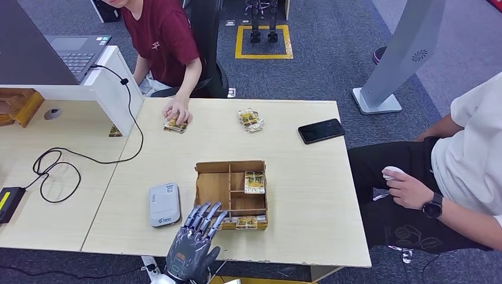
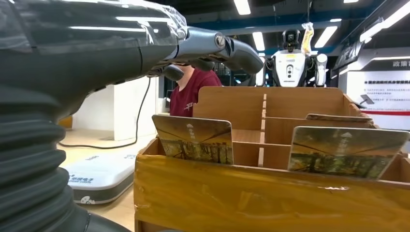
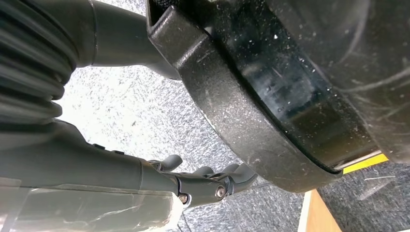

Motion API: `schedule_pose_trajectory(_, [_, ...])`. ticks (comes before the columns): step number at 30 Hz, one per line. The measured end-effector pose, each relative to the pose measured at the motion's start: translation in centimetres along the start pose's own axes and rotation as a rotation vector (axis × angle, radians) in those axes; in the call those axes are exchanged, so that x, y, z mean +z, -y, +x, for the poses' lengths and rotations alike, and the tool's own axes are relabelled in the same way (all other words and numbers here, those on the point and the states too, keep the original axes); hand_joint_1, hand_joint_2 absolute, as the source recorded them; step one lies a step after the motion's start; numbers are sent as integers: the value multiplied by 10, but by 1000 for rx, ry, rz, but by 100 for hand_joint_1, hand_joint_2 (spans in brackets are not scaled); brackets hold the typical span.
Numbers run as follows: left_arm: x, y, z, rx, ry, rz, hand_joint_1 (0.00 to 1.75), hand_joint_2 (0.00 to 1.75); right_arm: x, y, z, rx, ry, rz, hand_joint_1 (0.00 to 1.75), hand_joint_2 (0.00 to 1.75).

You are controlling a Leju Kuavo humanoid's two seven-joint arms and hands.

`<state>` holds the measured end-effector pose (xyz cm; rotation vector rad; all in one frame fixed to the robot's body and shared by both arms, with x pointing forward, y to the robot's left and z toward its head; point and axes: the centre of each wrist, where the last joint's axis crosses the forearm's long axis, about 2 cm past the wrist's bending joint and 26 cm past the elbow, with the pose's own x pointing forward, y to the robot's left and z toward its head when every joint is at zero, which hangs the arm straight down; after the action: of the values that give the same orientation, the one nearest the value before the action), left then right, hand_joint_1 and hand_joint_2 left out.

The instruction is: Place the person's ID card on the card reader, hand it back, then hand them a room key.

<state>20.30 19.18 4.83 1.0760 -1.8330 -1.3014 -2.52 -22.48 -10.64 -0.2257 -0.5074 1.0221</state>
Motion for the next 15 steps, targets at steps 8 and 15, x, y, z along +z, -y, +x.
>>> schedule_pose_trajectory(8, [-3,3,-7,15,-73,-10,0,175,-1,2,1,4,-8,-6,0,175])
schedule_pose_trajectory(15, [-4,3,-15,32,-115,-9,0,175,-2,2,2,9,-8,-5,0,175])
